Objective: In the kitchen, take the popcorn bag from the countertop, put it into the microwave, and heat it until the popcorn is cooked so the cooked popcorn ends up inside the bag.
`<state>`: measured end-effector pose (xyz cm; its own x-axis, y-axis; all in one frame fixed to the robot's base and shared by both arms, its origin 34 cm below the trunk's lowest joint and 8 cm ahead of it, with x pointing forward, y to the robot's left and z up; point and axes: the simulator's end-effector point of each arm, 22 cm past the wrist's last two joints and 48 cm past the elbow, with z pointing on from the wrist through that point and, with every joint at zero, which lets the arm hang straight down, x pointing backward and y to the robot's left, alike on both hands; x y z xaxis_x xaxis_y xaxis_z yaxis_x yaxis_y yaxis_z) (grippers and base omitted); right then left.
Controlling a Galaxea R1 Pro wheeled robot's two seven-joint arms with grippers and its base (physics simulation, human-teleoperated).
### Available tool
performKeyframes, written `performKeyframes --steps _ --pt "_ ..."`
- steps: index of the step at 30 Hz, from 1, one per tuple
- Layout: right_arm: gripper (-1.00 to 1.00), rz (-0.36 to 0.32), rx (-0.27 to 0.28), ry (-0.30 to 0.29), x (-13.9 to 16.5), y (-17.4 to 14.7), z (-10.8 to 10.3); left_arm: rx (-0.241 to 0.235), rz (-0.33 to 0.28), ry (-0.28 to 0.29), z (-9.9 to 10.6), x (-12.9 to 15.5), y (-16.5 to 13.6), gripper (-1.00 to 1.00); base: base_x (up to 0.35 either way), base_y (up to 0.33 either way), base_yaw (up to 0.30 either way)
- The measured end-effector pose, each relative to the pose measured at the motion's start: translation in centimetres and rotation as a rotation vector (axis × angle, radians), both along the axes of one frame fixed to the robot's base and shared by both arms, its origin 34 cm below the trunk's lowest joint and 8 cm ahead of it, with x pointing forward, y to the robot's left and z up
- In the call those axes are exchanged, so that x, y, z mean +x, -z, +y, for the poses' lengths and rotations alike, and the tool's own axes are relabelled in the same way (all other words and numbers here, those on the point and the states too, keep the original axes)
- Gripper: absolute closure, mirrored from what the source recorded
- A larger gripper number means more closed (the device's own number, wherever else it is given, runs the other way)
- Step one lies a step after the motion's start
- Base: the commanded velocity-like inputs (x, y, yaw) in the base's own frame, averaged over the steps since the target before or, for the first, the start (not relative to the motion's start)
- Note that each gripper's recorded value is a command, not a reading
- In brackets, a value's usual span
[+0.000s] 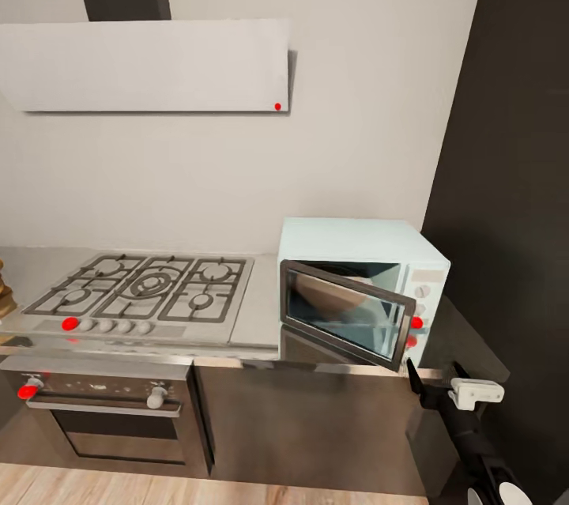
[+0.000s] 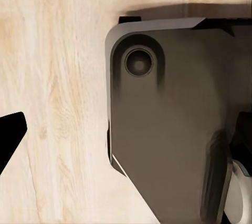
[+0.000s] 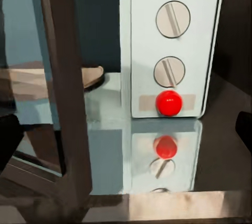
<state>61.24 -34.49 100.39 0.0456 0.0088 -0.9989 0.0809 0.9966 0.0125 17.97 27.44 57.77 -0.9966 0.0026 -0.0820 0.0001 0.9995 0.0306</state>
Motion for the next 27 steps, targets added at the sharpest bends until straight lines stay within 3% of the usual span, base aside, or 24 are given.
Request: performKeyframes --steps 6,27 --pt "-1.00 0.000 0.000 0.000 0.00 0.01 -0.01 0.001 0.000 0.000 0.10 0.00 0.00 -1.00 0.000 -0.214 0.000" --pt "-1.00 -0.001 0.000 0.006 -0.02 -0.03 -0.26 0.002 0.000 -0.001 0.13 -0.02 0.00 -1.00 0.000 -0.034 0.000"
